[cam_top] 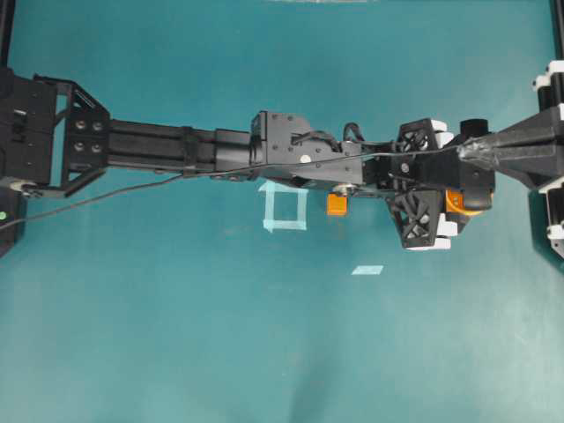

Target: Move the cup to the right with left arm.

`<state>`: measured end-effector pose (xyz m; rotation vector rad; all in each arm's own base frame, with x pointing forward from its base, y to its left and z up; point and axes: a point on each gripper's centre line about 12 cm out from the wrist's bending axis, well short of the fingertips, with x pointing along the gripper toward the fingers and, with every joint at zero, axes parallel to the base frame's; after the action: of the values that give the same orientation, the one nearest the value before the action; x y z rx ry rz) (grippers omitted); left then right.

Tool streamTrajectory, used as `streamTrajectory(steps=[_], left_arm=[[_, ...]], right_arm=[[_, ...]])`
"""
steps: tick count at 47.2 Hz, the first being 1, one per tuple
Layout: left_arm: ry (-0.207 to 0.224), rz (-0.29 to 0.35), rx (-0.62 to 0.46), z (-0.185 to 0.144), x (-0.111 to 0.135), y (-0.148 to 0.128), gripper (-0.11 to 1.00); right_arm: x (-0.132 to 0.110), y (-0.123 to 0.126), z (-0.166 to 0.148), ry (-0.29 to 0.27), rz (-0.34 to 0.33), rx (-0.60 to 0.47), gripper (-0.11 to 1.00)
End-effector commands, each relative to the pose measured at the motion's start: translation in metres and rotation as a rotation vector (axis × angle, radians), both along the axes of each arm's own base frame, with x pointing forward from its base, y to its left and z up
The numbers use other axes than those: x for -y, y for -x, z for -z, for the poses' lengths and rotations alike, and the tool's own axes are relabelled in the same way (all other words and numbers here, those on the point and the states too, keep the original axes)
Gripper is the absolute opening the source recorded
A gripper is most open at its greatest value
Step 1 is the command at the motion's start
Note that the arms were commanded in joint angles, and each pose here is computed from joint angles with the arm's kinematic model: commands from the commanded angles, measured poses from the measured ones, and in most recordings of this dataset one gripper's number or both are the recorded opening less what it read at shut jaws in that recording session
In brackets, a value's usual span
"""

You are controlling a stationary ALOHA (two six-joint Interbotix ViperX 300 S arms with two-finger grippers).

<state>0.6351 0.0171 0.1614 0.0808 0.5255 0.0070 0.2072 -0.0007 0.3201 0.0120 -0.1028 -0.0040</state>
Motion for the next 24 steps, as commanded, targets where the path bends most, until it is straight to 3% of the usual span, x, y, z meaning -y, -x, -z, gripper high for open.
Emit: streamTrajectory(steps=[1, 24], left_arm=[[-0.004, -0.001, 0.057, -0.0302, -0.0012, -0.0044, 0.7], [-0.022, 0.0, 0.064, -0.0319, -0.0072, -0.0092, 0.7]], right_arm=[[0.0003, -0.0013, -0.0143, 0.003, 0.002, 0.038, -0.01], [0.0003, -0.0014, -0.0149, 0.006, 0.002, 0.04, -0.01]])
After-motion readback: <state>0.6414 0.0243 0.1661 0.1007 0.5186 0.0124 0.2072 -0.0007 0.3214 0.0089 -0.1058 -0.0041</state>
